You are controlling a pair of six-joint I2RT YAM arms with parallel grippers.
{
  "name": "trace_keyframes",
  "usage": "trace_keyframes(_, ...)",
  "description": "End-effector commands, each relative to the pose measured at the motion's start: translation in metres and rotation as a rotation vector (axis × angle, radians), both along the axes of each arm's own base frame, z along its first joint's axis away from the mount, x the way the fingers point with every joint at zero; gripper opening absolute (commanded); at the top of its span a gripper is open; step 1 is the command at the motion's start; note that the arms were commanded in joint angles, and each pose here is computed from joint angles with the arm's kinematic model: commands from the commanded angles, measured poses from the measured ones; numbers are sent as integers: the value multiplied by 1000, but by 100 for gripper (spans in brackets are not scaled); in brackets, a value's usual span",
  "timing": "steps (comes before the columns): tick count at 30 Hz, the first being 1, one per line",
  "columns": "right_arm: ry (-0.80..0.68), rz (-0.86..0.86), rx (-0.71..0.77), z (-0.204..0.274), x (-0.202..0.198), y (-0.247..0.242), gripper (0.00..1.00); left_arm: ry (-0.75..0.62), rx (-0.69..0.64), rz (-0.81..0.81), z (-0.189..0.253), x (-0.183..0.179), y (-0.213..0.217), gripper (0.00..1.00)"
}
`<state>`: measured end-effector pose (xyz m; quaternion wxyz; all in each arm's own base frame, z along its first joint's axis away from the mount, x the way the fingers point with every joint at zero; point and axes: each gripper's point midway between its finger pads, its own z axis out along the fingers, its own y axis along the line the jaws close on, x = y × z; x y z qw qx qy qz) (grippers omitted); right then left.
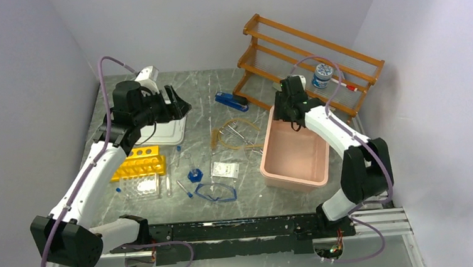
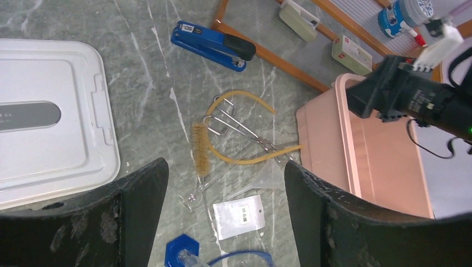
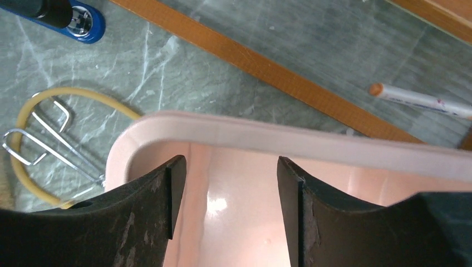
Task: Organize the chemistry lab equipment
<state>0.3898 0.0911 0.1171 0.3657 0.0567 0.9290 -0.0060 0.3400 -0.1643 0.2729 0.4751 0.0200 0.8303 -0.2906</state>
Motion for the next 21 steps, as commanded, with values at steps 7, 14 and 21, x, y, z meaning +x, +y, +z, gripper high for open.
trace_keyframes(7,-138,34,72,105,-41,8,64,16,93,119,4,-7,30,80)
trace_keyframes(14,-281,326,315,151,-46,82,68,11,177,-18,-18,-57,31,85)
trace_keyframes(21,-321,532,536,157,-62,152,69,129,144,-109,-73,-101,11,87)
